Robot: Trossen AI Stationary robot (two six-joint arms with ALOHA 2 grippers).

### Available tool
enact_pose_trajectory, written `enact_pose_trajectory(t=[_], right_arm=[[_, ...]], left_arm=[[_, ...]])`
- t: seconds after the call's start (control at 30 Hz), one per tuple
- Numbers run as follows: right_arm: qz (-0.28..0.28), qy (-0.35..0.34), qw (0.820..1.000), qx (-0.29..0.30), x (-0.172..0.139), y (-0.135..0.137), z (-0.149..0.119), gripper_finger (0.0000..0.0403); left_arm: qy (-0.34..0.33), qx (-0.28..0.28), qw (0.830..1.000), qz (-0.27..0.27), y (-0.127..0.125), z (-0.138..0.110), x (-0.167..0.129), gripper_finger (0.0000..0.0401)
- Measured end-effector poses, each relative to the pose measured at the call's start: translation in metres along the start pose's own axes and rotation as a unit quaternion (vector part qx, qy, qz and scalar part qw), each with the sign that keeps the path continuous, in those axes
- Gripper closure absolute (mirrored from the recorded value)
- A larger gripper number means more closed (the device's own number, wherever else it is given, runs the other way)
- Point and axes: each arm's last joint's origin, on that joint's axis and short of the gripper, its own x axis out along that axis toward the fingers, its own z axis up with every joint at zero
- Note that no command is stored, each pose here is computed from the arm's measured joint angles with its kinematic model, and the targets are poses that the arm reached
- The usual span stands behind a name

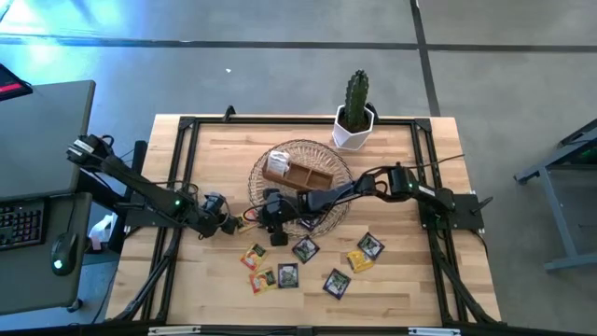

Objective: Pick & Place Tea
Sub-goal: Put the yellow tea pack into the middle section of the wooden organizer

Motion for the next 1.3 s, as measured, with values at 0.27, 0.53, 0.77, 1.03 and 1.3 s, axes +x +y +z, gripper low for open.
enact_pose_trajectory(t=[0.27,0.53,0.77,1.03,1.3], right_arm=[[0.007,-0.005,1.000,-0.002,0.000,0.000,0.001,0.0269],[0.019,0.010,1.000,-0.001,0.000,0.001,-0.002,0.0274],[0.031,0.043,0.999,0.001,-0.001,0.004,-0.007,0.0314],[0.031,0.026,0.999,0.002,-0.001,0.004,-0.004,0.0385],[0.032,0.020,0.999,0.003,0.004,0.005,-0.009,0.0395]], left_arm=[[-0.010,0.014,1.000,-0.025,-0.007,-0.002,0.007,0.0279],[-0.001,0.016,1.000,-0.023,-0.007,-0.003,0.009,0.0279],[0.004,0.012,1.000,-0.023,-0.007,-0.004,0.009,0.0279],[0.001,0.007,0.999,-0.042,-0.010,-0.004,0.009,0.0279],[0.006,0.005,0.999,-0.054,-0.014,-0.006,0.013,0.0279]])
